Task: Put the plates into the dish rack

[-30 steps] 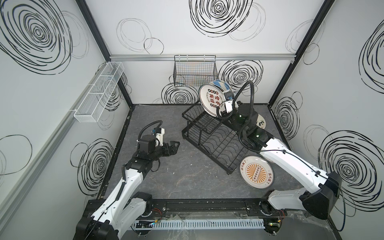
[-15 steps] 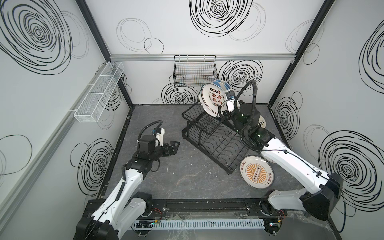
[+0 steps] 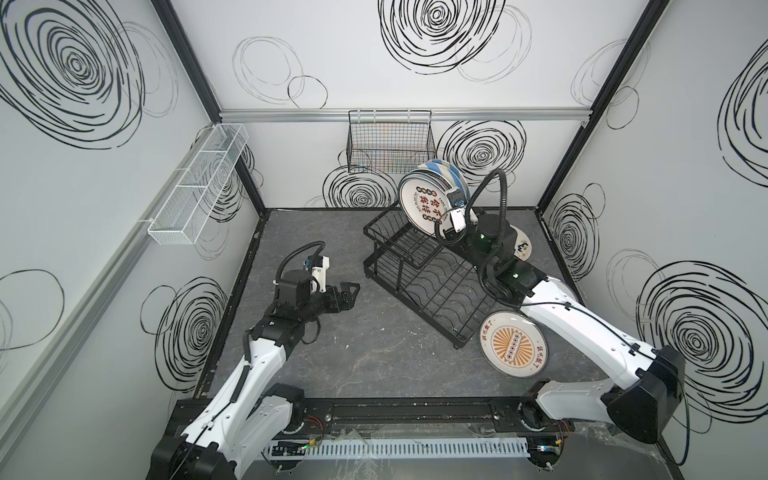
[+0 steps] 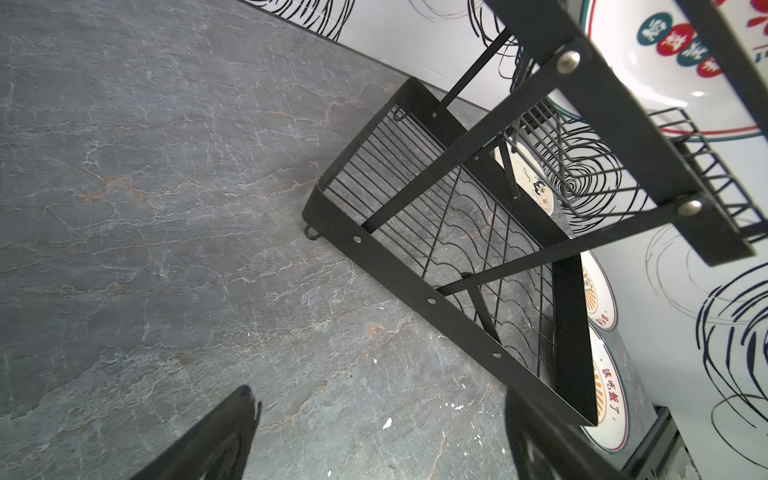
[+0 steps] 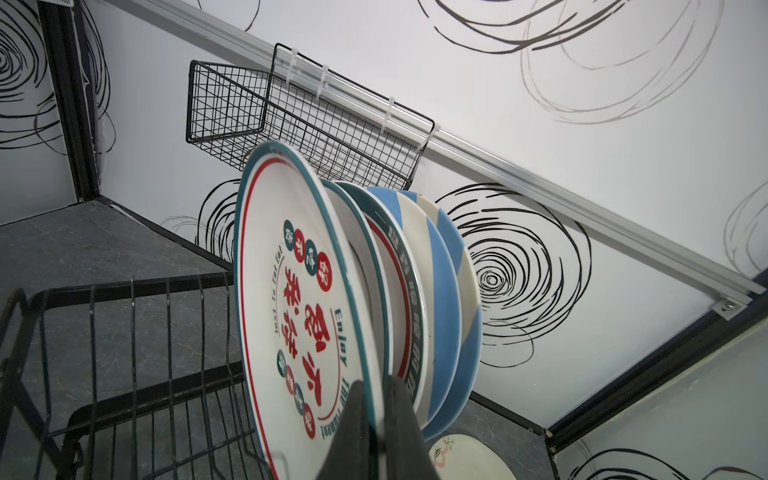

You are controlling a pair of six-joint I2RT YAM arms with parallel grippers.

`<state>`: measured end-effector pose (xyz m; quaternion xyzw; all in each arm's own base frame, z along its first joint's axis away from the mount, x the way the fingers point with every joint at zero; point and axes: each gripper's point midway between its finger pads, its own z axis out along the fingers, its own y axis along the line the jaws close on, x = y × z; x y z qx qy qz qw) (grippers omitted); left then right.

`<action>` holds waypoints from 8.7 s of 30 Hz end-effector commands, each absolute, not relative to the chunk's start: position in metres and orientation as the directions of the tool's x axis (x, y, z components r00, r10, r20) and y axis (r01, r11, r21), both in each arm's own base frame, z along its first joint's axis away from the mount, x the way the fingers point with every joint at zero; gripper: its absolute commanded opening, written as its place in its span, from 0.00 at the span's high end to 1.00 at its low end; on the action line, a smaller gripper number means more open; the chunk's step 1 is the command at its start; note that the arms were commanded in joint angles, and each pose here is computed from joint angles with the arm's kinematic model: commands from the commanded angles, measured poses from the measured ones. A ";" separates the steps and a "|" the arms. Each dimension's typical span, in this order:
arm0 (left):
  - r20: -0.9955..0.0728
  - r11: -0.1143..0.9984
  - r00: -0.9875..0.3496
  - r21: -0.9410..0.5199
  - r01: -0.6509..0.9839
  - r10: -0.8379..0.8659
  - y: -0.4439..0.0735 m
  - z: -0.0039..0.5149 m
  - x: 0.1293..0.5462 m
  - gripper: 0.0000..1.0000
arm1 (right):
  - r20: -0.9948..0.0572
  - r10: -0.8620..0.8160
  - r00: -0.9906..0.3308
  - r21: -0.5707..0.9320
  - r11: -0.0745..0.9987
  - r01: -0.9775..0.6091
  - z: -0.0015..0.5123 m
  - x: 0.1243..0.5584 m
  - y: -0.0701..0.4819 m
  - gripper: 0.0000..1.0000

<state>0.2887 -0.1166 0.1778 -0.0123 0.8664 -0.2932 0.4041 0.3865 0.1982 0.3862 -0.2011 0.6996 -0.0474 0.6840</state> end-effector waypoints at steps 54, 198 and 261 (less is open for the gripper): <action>-0.810 0.860 -0.512 -0.452 0.235 -0.285 -0.147 0.188 0.357 0.04 | -0.890 0.127 -0.438 0.224 0.958 -0.178 0.304 0.269 0.133 0.18; -0.721 0.820 -0.585 -0.550 0.159 -0.371 -0.118 0.171 0.310 0.04 | -0.678 -0.490 -0.547 -0.238 0.851 -0.467 0.110 0.407 0.178 1.00; -0.534 0.807 -0.832 -0.552 0.210 -0.149 -0.201 0.055 0.194 0.04 | -0.947 0.279 -0.157 0.318 0.878 -0.357 0.416 0.408 0.130 0.22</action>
